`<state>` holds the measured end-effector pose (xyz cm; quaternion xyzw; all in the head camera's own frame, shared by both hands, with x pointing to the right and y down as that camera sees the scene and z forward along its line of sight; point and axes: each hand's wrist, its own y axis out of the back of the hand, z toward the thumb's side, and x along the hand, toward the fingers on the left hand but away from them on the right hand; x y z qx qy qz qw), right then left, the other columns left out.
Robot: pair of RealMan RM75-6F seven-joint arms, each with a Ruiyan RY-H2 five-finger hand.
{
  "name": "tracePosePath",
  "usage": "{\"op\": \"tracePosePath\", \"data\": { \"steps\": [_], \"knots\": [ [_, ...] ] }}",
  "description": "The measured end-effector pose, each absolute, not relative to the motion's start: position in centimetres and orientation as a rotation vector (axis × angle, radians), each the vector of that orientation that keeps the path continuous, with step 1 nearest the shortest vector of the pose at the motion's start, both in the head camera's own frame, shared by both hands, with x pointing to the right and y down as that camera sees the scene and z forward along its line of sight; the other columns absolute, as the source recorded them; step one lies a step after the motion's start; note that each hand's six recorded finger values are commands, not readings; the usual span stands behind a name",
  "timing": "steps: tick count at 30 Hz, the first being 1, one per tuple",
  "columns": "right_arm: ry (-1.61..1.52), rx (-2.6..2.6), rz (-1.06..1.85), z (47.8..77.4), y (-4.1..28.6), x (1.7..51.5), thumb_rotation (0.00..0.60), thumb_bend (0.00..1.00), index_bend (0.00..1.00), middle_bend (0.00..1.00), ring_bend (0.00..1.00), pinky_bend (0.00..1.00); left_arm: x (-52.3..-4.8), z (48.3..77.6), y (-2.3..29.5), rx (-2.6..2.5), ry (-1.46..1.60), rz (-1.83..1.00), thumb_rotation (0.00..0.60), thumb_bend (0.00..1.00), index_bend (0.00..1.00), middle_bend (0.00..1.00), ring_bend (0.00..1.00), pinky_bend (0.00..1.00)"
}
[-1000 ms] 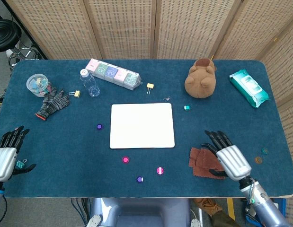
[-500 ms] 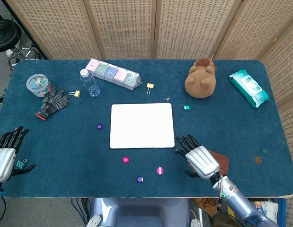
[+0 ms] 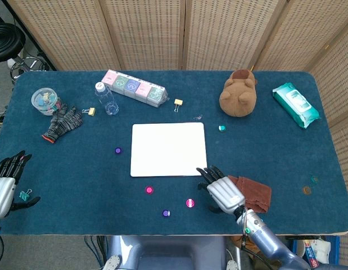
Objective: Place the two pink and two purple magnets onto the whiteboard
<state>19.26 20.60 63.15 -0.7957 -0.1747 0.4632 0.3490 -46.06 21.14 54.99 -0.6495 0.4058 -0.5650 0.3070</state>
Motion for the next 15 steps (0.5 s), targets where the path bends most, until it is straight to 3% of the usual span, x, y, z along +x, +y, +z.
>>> {"op": "tracePosePath", "data": {
  "steps": [15],
  "knots": [
    [-0.415,-2.098,1.257,65.7,21.6,17.9,0.600,0.29,0.36,0.00,0.00,0.00,-46.5,54.9,20.9,-1.714,1.088,-1.501,0.600,0.02,0.00,0.00,0.00,0.00]
  ]
}}
